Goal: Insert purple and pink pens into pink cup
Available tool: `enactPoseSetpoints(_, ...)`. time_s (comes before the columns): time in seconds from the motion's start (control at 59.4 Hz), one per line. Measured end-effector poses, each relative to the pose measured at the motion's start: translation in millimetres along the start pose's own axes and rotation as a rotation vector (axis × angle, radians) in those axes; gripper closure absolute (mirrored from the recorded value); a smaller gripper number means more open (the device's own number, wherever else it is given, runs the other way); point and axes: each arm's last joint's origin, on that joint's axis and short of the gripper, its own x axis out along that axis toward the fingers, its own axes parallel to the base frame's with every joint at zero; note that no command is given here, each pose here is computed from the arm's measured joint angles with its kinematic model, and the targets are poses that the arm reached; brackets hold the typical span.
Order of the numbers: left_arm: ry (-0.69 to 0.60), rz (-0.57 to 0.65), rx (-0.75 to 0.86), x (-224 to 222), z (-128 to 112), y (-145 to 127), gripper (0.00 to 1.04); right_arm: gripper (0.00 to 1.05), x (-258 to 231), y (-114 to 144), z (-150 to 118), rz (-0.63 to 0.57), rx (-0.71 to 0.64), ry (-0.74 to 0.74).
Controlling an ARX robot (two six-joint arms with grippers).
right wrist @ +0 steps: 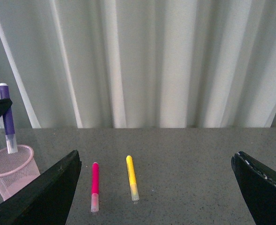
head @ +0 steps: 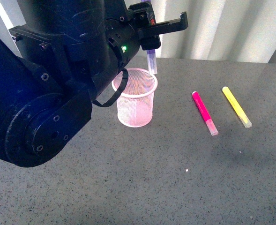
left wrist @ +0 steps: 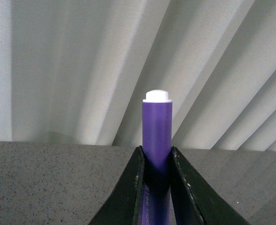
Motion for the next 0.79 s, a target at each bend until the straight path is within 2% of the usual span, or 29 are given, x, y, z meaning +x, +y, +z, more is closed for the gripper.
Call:
enactPoseSetpoints(0.387,0.026,0.064,0.046,3,-17,25,0.92,0.07,0,0,0,0.0,0.0,0.0)
enactPoseSetpoints(0.792,0.042,0.088,0.05,0,-24,30,0.92,0.07,0,0,0,0.0,0.0,0.0)
